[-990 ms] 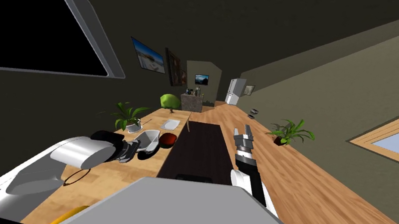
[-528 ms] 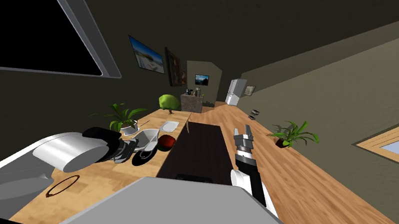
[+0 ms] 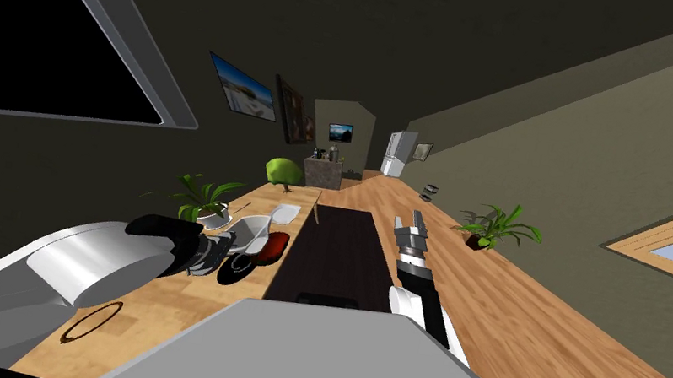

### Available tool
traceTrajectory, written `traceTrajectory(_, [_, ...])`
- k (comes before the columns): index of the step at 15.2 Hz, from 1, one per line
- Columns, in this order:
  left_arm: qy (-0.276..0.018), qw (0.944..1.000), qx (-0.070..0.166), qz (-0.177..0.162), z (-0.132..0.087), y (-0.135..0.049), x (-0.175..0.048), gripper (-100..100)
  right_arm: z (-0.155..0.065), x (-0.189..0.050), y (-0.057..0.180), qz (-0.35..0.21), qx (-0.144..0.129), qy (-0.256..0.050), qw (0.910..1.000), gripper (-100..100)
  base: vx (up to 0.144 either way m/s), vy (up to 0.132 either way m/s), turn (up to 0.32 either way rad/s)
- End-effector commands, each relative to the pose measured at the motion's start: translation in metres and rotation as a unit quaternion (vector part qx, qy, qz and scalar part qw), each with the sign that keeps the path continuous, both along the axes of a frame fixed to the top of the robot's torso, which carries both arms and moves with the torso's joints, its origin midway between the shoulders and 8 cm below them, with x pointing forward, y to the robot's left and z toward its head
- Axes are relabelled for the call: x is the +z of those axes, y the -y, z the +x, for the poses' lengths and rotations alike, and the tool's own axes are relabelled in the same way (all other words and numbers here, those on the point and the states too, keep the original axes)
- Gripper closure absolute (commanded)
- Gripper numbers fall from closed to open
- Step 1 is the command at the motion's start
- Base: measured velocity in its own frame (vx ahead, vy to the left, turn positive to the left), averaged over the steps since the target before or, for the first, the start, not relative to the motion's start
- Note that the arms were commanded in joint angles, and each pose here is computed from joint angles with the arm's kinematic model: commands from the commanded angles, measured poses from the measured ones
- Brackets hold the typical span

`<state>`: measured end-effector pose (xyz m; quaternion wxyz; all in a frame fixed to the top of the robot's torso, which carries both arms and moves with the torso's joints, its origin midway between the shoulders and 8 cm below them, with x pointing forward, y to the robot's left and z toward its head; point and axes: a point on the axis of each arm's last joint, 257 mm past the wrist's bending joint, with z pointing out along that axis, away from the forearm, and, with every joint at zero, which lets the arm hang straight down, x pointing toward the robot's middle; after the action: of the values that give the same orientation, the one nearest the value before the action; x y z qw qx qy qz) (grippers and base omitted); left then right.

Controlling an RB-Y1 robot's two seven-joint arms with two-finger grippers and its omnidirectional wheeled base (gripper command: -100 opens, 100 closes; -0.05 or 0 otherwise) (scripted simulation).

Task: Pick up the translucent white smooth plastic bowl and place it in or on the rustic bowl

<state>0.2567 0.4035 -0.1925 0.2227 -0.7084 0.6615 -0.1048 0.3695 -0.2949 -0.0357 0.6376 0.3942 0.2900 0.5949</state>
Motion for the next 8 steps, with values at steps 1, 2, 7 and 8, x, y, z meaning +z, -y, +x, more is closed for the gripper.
traceTrajectory(1, [0.000,1.0000,0.000,0.000,0.000,0.000,0.000,-100,0.000,0.000,0.000,0.000,0.000,0.000,1.0000,0,0.005,-0.001,-0.001])
traceTrajectory(2, [0.000,1.0000,0.000,0.000,0.000,0.000,0.000,-100,0.000,0.000,0.000,0.000,0.000,0.000,1.0000,0,0.000,0.000,0.000])
traceTrajectory(7, [0.002,1.0000,0.006,-0.002,0.001,-0.003,0.011,-100,0.000,0.000,0.000,0.000,0.000,0.000,1.0000,0,-0.012,0.002,-0.018])
traceTrajectory(8, [0.003,1.0000,0.008,-0.002,0.001,-0.004,0.016,-100,0.000,0.000,0.000,0.000,0.000,0.000,1.0000,0,-0.050,0.015,-0.040])
